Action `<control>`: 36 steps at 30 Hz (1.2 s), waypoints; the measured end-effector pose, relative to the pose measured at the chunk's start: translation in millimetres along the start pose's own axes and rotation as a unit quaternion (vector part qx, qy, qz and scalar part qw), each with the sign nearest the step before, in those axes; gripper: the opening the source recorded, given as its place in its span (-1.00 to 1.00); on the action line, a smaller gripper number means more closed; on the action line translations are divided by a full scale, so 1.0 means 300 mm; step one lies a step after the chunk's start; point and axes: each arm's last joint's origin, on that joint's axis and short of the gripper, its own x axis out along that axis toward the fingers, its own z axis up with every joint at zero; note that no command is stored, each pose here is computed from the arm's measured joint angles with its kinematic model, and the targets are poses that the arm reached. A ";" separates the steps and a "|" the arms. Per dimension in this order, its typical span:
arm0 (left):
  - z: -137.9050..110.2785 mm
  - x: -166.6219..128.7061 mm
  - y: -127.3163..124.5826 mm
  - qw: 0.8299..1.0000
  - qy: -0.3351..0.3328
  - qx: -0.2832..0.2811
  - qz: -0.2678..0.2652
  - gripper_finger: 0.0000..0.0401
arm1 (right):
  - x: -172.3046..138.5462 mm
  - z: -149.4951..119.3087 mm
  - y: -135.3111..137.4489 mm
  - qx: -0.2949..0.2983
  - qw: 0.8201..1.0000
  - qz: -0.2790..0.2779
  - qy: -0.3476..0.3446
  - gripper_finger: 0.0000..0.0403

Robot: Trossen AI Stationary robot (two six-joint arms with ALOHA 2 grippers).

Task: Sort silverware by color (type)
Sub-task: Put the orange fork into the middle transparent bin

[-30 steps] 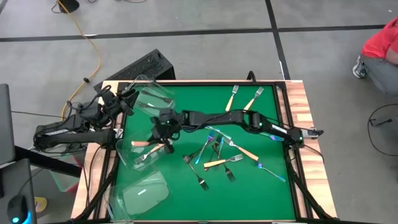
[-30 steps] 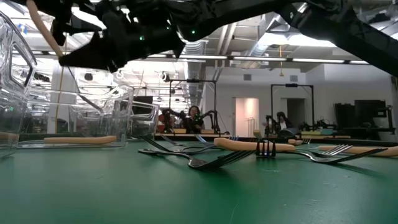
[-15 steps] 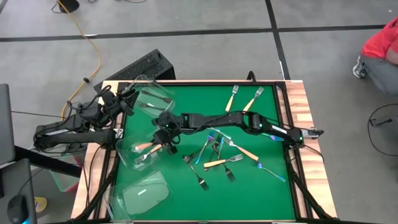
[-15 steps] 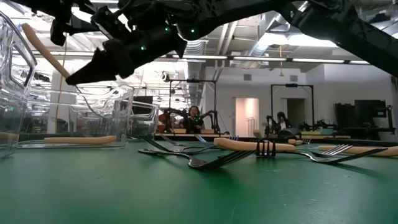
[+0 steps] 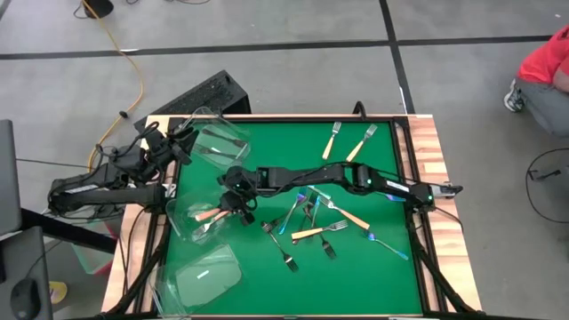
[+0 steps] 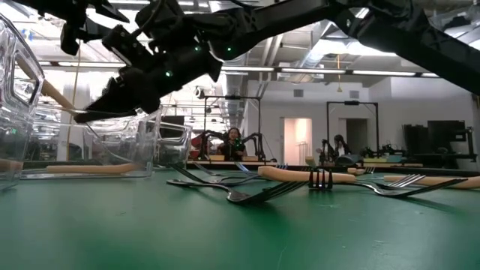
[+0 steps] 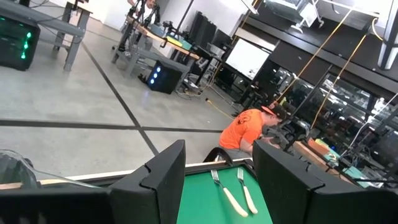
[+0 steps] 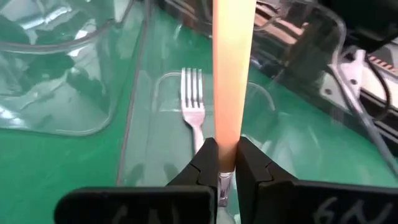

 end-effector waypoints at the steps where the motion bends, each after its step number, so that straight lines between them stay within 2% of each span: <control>1: 0.000 0.000 0.000 1.000 0.000 0.000 0.000 -0.14 | 0.001 0.001 0.003 0.000 1.000 0.001 0.001 -0.81; 7: 0.000 0.000 0.000 1.000 0.000 0.000 0.000 -0.14 | 0.004 0.000 0.004 0.000 1.000 0.000 -0.001 -0.71; 12: 0.000 0.000 0.000 1.000 0.000 0.000 0.000 -0.14 | 0.003 0.003 -0.007 -0.003 0.999 -0.033 0.005 -0.70; 31: -0.005 0.000 0.003 1.000 0.007 0.006 0.003 -0.14 | 0.004 -0.002 -0.003 0.001 1.000 -0.026 0.011 -0.68; 36: -0.005 0.000 0.003 1.000 0.007 0.008 0.003 -0.14 | -0.001 -0.008 -0.014 0.020 0.999 -0.029 0.011 -0.62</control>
